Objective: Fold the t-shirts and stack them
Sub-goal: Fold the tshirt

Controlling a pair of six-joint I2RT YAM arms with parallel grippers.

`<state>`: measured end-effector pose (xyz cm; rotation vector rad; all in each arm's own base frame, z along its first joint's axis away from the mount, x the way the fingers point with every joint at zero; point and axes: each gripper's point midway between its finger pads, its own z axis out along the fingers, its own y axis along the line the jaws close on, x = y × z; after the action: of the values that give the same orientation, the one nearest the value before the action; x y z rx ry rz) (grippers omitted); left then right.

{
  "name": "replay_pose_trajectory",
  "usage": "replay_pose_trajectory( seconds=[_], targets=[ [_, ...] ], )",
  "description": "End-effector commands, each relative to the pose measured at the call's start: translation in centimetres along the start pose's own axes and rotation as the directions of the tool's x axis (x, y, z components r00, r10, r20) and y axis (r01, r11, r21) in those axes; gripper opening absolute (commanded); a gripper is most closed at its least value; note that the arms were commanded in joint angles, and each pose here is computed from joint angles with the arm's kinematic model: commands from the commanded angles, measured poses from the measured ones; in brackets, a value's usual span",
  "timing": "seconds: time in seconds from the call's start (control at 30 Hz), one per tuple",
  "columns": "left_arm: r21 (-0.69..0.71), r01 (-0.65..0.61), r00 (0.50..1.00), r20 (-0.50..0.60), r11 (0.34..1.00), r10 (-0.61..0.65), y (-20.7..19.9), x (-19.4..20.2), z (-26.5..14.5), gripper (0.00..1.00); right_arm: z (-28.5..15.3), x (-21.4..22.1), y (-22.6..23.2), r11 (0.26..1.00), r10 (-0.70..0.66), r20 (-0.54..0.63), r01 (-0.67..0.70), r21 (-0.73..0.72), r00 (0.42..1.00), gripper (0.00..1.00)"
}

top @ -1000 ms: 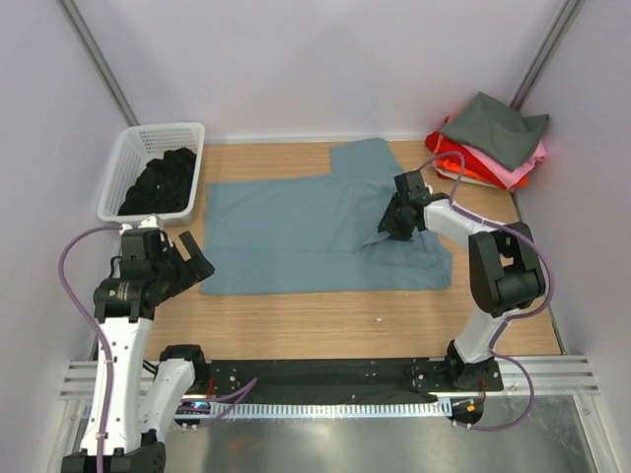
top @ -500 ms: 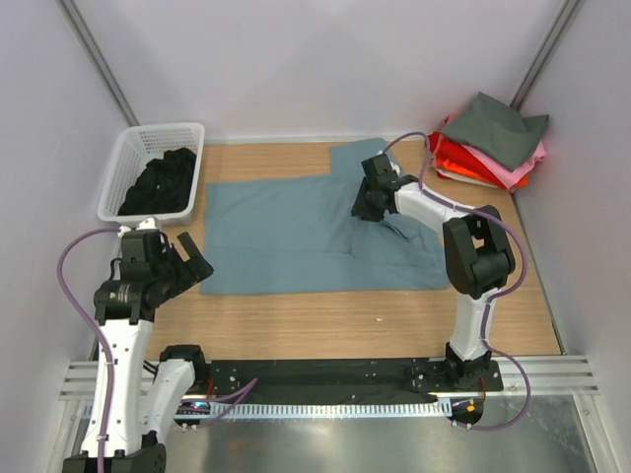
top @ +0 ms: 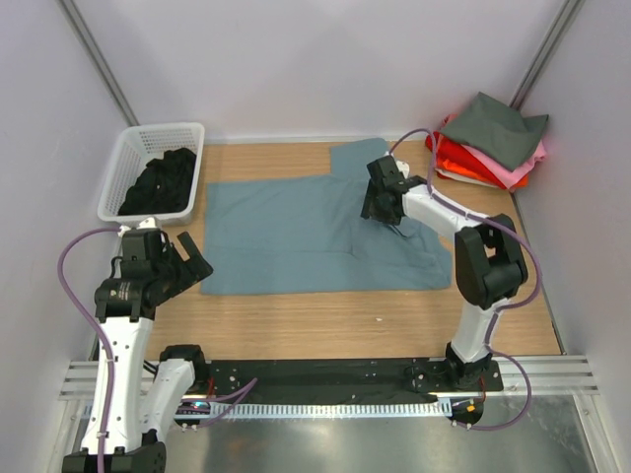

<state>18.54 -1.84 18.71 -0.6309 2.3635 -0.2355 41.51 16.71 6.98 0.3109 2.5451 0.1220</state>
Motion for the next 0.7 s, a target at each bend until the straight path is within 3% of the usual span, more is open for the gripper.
replay_pose_trajectory(
  seconds=[0.0, 0.33, 0.67],
  targets=[
    [-0.002, 0.014, 1.0, 0.027, 1.0, -0.014, 0.0, -0.7, 0.2, 0.87, -3.7, -1.5, -1.3, 1.0, -0.021, 0.095, 0.02, 0.011, 0.995, 0.57],
    [-0.005, 0.02, 0.999, 0.031, 1.0, -0.019, 0.1, -0.7, 0.2, 0.87, -0.2, 1.1, -3.0, 0.996, -0.066, 0.013, 0.065, 0.06, 0.998, 0.55],
    [-0.007, 0.021, 0.999, 0.028, 1.0, -0.021, 0.1, -0.7, 0.2, 0.87, 1.9, -3.4, -6.2, 0.99, -0.036, 0.044, 0.03, 0.137, 0.998, 0.54]
  ],
)
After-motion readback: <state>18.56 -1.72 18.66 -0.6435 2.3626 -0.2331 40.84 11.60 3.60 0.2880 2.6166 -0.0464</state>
